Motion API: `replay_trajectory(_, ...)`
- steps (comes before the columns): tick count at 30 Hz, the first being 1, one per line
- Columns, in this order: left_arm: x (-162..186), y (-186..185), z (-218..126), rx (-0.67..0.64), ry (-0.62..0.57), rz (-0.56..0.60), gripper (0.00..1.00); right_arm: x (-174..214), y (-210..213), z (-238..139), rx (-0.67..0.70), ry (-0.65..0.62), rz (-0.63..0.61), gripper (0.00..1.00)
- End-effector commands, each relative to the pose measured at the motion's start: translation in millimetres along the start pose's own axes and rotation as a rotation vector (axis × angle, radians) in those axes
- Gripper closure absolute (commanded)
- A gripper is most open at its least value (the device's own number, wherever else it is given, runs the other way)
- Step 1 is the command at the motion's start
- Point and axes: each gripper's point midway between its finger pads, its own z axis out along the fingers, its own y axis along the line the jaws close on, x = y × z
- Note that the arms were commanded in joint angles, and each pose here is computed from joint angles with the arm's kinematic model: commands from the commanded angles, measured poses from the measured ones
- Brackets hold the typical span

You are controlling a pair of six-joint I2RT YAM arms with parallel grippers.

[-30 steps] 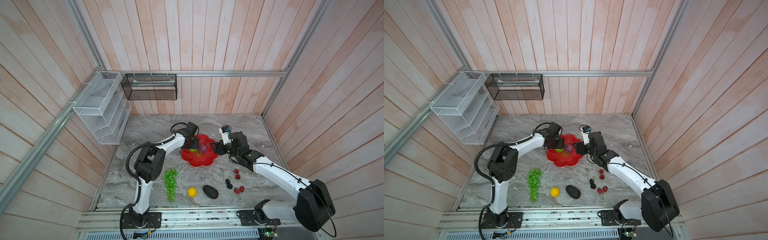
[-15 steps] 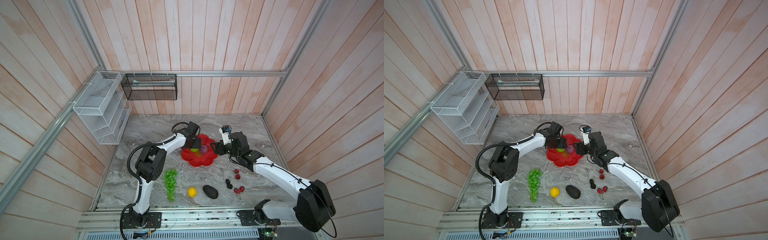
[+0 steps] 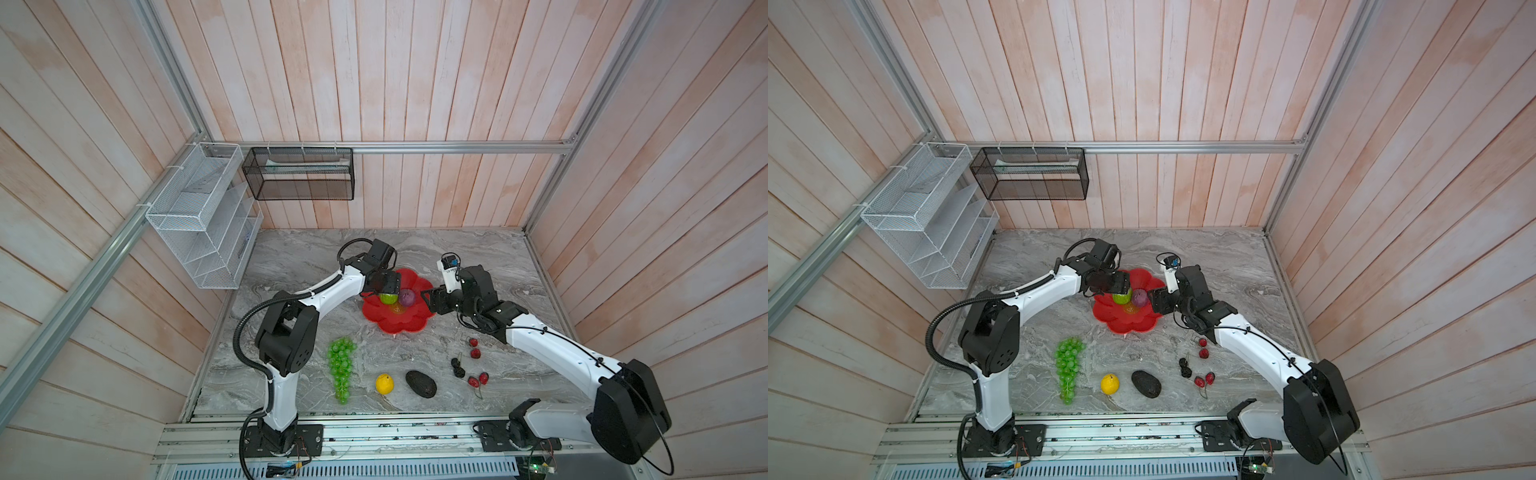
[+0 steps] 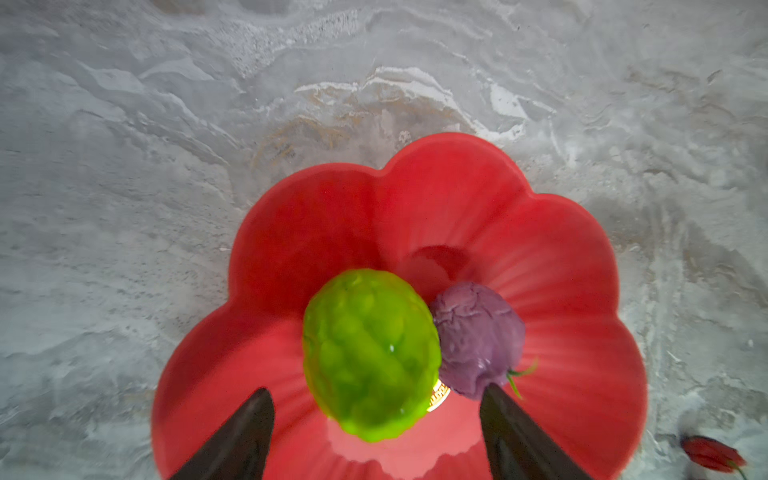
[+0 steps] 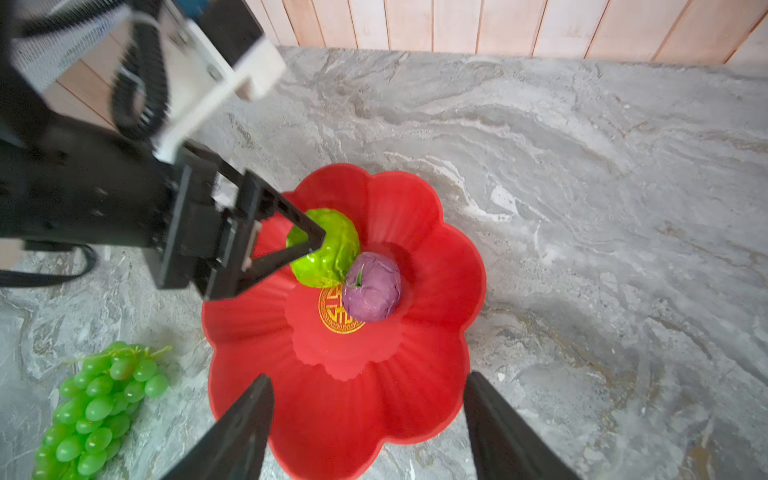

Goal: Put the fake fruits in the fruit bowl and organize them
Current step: 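Reach the right gripper to the dark avocado and grasp it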

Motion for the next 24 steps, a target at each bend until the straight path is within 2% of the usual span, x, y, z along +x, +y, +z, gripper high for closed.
replay_trajectory(1,-0.8,8.1,-24.0,-0.033,-0.067,0.008,0.19,23.0,11.2,-0.8,-0.014,0.121,0.000,0.27)
replay_trajectory(8,8.6,28.1,-61.8,-0.081,-0.178,-0.047,0.19,103.1,61.3,-13.5,-0.083,0.359,-0.084,0.27)
replay_trajectory(12,9.7,44.7,-79.8,-0.114,-0.270,-0.111,0.19,136.3,82.9,-26.2,-0.092,0.448,-0.150,0.24)
replay_trajectory(16,12.5,54.7,-89.5,-0.104,-0.312,-0.159,0.19,163.5,88.0,-34.0,-0.067,0.548,-0.204,0.23)
replay_trajectory(24,21.0,58.1,-95.4,-0.099,-0.319,-0.168,0.20,206.9,91.7,-35.4,-0.053,0.695,-0.188,0.23)
